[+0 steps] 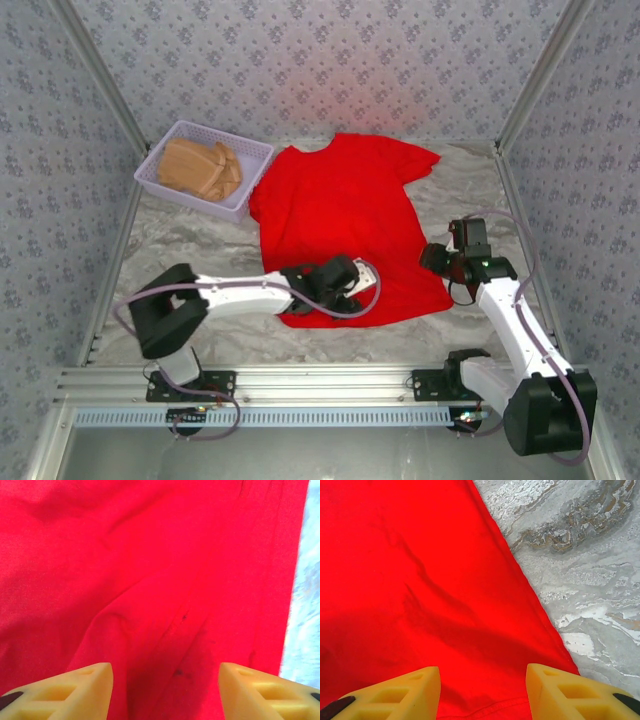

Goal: Fold the inside-out t-shirt

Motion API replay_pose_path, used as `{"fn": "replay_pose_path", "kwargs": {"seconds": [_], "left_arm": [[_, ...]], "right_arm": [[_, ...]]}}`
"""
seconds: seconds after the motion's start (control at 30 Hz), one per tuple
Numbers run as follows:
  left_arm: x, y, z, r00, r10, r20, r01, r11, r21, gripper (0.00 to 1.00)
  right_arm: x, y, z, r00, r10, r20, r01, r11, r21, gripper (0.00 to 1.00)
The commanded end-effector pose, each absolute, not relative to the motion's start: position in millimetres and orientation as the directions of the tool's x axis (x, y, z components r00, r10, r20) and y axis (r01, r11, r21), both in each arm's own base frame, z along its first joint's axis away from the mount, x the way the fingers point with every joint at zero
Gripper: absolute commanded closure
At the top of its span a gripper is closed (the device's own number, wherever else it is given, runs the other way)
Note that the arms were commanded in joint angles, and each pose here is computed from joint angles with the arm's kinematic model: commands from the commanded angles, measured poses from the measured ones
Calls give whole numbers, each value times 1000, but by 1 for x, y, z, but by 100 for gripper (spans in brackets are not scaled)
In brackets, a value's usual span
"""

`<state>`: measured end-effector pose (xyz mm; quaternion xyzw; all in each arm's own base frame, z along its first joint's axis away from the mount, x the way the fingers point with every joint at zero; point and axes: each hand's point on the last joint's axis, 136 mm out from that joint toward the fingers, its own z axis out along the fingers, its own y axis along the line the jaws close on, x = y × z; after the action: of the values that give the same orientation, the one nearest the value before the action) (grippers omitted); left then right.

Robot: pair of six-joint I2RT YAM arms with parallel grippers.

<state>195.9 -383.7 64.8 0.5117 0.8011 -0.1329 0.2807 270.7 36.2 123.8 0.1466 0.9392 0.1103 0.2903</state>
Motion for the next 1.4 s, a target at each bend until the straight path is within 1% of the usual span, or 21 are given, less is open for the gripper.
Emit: {"fn": "replay_pose_path", "kwargs": {"seconds": [0.0, 0.07, 0.13, 0.33, 0.43, 0.63, 0.73, 0.8, 0.83, 0.9, 0.93, 0.97, 1.03, 1.07, 1.13, 1.2, 1.27, 1.3, 1.37], "left_arm": [[205, -387, 58, -205, 834, -512, 925, 337, 178, 43], [210, -390, 51, -193, 855, -482, 925, 323, 201, 43], [210, -394, 43, -186, 863, -470, 933, 305, 190, 43], [205, -404, 27, -196, 873, -447, 960, 264, 93, 48], [209, -403, 23, -215, 878, -428, 959, 272, 77, 58], [209, -406, 25, -256, 859, -443, 960, 280, -13, 82], [211, -407, 30, -282, 844, -457, 955, 293, -48, 89], [212, -410, 37, -286, 834, -472, 954, 292, -61, 91], [211, -410, 39, -283, 833, -474, 955, 289, -62, 92], [208, -408, 41, -268, 835, -480, 960, 273, -61, 86], [206, -408, 41, -251, 842, -477, 965, 257, -54, 80], [203, -406, 39, -236, 850, -471, 969, 243, -47, 71], [198, -404, 32, -210, 871, -444, 975, 217, -34, 60], [198, -402, 26, -204, 883, -423, 977, 214, -25, 57], [201, -399, 16, -208, 901, -381, 975, 221, -10, 54], [204, -397, 8, -209, 912, -352, 974, 224, 3, 53], [207, -396, 6, -214, 916, -340, 973, 231, 9, 57], [207, -398, 6, -217, 914, -343, 972, 233, 8, 60], [208, -400, 9, -229, 906, -356, 970, 241, -9, 71]], "right_arm": [[273, 41, 132, -782, 327, -531, 171, 932, 321, 49], [272, 43, 130, -785, 326, -526, 165, 930, 329, 49], [271, 43, 128, -788, 326, -523, 166, 929, 331, 49], [269, 41, 125, -790, 329, -518, 168, 928, 332, 49], [268, 42, 124, -792, 328, -515, 166, 928, 334, 49], [265, 40, 124, -791, 330, -515, 169, 927, 334, 49], [266, 41, 127, -788, 330, -519, 165, 927, 338, 49], [267, 41, 128, -789, 329, -519, 163, 926, 340, 49], [267, 41, 129, -789, 327, -520, 162, 927, 338, 49], [266, 41, 130, -791, 324, -520, 161, 929, 334, 49], [267, 41, 131, -790, 323, -522, 159, 929, 334, 49], [267, 41, 131, -789, 323, -522, 160, 929, 334, 49], [268, 41, 131, -789, 324, -522, 159, 928, 336, 49], [268, 41, 130, -790, 323, -521, 159, 929, 335, 49], [268, 41, 128, -793, 323, -516, 160, 929, 334, 49], [267, 41, 127, -793, 323, -516, 160, 929, 335, 49], [266, 41, 124, -797, 323, -510, 162, 928, 334, 49], [265, 41, 123, -798, 322, -509, 162, 929, 334, 49], [264, 41, 122, -798, 324, -508, 164, 928, 333, 49]]}}
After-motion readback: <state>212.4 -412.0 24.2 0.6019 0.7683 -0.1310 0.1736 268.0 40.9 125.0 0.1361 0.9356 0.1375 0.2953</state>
